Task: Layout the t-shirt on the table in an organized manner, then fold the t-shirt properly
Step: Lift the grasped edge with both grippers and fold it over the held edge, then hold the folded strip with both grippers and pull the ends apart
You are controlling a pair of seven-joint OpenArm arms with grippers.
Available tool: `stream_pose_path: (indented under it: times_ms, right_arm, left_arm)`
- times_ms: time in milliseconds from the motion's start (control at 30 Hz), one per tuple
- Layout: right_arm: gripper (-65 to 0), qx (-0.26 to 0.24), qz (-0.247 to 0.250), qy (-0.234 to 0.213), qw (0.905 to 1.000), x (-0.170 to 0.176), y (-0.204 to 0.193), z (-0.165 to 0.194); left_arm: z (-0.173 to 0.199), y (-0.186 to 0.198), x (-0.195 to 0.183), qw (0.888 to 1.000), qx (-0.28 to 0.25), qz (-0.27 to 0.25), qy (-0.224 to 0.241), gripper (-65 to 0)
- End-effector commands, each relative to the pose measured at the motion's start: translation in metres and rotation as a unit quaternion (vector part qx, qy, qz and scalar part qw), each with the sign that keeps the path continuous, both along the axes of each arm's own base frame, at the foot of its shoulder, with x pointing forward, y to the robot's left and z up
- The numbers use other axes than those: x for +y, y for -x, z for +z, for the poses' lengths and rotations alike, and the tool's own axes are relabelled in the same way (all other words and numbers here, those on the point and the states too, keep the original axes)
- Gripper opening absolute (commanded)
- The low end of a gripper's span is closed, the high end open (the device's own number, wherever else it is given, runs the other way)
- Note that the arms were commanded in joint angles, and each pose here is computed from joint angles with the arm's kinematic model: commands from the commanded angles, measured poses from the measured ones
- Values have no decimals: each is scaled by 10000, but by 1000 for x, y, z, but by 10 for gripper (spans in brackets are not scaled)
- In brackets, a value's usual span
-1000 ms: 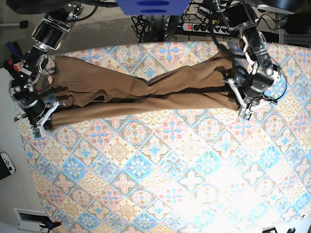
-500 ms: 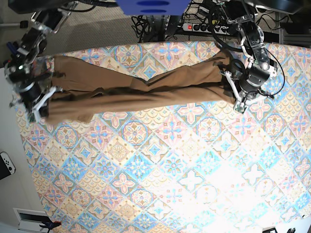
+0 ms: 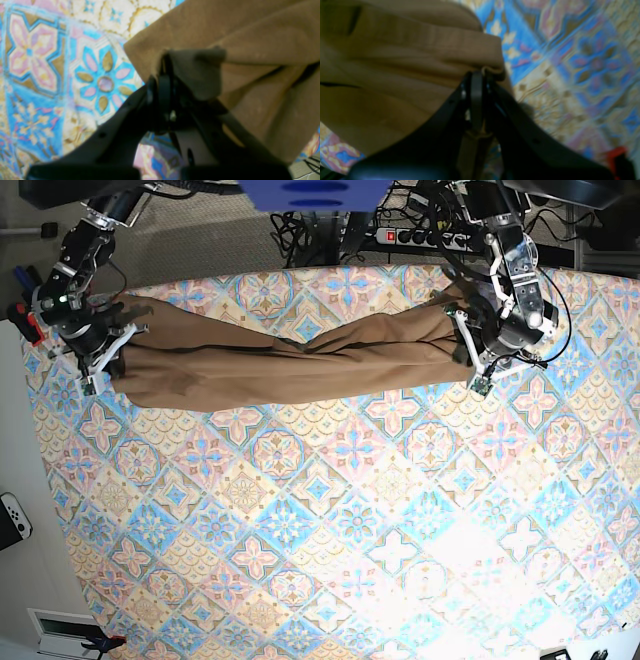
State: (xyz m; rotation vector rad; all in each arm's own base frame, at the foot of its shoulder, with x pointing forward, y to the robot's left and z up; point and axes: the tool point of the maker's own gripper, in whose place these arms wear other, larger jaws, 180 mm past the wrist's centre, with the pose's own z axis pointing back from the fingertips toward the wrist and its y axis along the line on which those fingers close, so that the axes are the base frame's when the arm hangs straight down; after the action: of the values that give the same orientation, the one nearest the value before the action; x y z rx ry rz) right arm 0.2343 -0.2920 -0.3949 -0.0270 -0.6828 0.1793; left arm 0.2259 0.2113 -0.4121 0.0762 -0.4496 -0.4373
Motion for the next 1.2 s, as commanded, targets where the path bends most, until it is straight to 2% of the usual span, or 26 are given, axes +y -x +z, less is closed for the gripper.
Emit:
stream_pose_path:
  times_ms: [0,133,300,500,600,733,967,1067,1167]
  right_arm:
    - [-650,-130,-20,5,9999,-5,-6,6]
    - [-650,171,-133,-204,9996,-5,5,-17]
    - [-650,244,-151,-229,9993,-5,8,-20]
    - [-644,266,-153,-219,9993,-5,8,-21]
    - [-526,260,-151,-215,9993,-5,8,-21]
    - [-432,308,-140,-221,9992,-5,11,-23]
    - [-324,459,445,-298,9975,30,4,-33]
    - [-310,482,508,-314,9971,34,4,-34]
    - [-311,486,509,-307,9970,34,4,-34]
  left_arm:
    - [4,-5,5,9999,-94,25,-42,-650]
    - [3,-10,6,9999,-75,49,-45,-650]
    - [0,-7,10,9997,-2,73,-224,-650]
    - [9,-10,1,9998,-162,78,-132,-325]
    - [28,-7,7,9980,-478,400,-124,-254]
    - [57,-14,5,9916,-1067,690,249,-244]
    - [60,8,11,9856,-707,1065,1110,-242]
    - [65,11,3,9820,-608,886,1551,-242]
    - [70,23,10,9730,-678,1138,1890,-242]
